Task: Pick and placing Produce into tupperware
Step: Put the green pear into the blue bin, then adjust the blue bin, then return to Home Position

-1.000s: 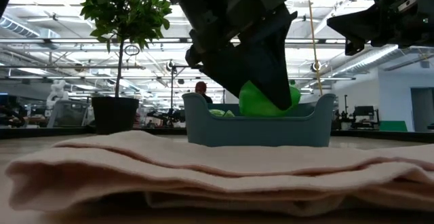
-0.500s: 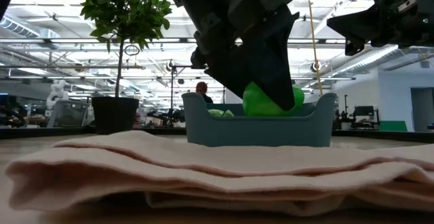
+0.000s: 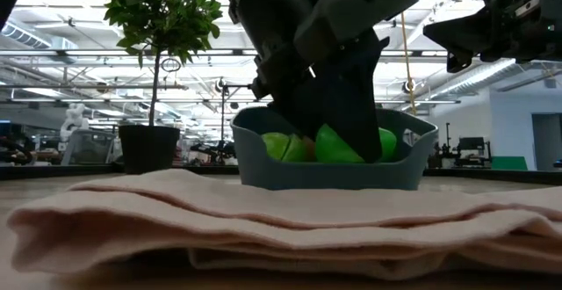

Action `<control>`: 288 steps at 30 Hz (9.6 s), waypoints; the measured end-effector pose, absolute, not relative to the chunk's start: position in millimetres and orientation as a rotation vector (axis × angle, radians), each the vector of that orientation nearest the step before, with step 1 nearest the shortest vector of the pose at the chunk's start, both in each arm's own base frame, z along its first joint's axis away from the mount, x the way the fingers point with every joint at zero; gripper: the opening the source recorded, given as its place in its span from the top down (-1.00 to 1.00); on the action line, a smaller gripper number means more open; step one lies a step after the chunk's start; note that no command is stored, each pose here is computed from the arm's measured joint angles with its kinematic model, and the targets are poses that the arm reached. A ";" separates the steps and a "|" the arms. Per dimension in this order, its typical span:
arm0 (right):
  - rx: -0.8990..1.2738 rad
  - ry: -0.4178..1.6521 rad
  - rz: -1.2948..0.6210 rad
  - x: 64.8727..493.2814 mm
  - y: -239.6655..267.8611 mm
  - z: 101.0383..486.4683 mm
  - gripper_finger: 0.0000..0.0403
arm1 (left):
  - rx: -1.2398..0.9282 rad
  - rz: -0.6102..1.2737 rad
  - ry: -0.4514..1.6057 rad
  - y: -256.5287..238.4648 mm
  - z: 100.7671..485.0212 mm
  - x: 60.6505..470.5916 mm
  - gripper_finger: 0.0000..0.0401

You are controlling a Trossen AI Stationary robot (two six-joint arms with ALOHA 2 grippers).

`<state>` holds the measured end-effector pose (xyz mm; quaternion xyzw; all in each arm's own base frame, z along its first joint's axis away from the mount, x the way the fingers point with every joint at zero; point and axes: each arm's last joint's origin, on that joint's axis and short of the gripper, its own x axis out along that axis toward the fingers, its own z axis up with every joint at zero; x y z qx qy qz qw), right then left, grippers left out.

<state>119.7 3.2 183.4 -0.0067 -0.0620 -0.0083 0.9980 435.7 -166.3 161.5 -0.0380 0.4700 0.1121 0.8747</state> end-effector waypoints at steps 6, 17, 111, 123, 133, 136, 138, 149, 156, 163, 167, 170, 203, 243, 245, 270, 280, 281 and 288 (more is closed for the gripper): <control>-0.014 -0.123 -0.017 119.7 3.2 183.3 1.00 | -0.080 0.225 0.994 -162.8 161.1 436.6 -0.18; -0.018 -0.123 -0.017 119.7 3.2 183.3 1.00 | -0.119 0.188 1.028 -147.3 162.2 441.6 -0.18; -0.032 -0.122 -0.018 119.8 3.2 183.2 1.00 | -0.232 0.012 1.108 -91.7 203.1 439.4 -0.37; -0.032 -0.113 -0.017 119.9 3.2 182.4 1.00 | -0.024 0.040 1.035 -84.8 250.3 418.6 -0.23; -0.032 -0.107 -0.017 119.9 3.2 181.8 1.00 | 0.032 0.118 1.080 -51.5 258.3 412.8 0.65; -0.032 -0.107 -0.017 119.9 3.2 181.8 1.00 | 0.014 0.189 1.092 -42.0 257.6 412.0 0.90; -0.032 -0.107 -0.018 119.9 3.2 181.7 1.00 | 0.015 0.233 1.099 -38.1 256.3 411.0 0.96; -0.035 -0.107 -0.018 119.9 3.2 181.8 1.00 | 0.134 0.361 1.156 -37.3 231.4 401.5 0.99; -0.037 -0.107 -0.018 119.9 3.2 181.8 1.00 | 0.138 0.341 1.151 -39.2 217.8 400.2 1.00; -0.035 -0.107 -0.018 119.9 3.2 181.8 1.00 | 0.104 0.321 1.136 -39.6 202.6 398.9 1.00; -0.036 -0.107 -0.018 119.9 3.2 181.8 1.00 | 0.081 0.298 1.137 -43.7 197.8 397.6 1.00; -0.036 -0.107 -0.018 119.9 3.2 181.8 1.00 | 0.074 0.281 1.138 -47.4 195.9 397.0 1.00; -0.038 -0.100 -0.018 120.0 3.2 181.1 1.00 | 0.068 0.262 1.156 -46.0 182.8 402.6 1.00; -0.041 -0.098 -0.021 120.0 3.0 180.9 1.00 | 0.090 0.270 1.188 -55.5 176.8 399.8 1.00; -0.041 -0.098 -0.021 120.0 3.0 180.9 1.00 | 0.086 0.270 1.188 -55.6 176.7 399.7 1.00; -0.037 -0.098 -0.020 120.0 3.0 180.9 1.00 | 0.143 0.298 1.166 -64.0 178.8 398.1 1.00; -0.037 -0.099 -0.020 120.0 3.0 181.0 1.00 | 0.353 0.344 0.932 -73.7 257.7 373.3 0.99; -0.040 -0.099 -0.021 120.0 3.0 181.0 1.00 | 0.371 0.343 0.896 -76.0 269.8 367.6 0.99; -0.062 -0.109 -0.022 119.8 3.0 182.0 1.00 | 0.437 0.289 0.696 -88.6 342.4 318.9 1.00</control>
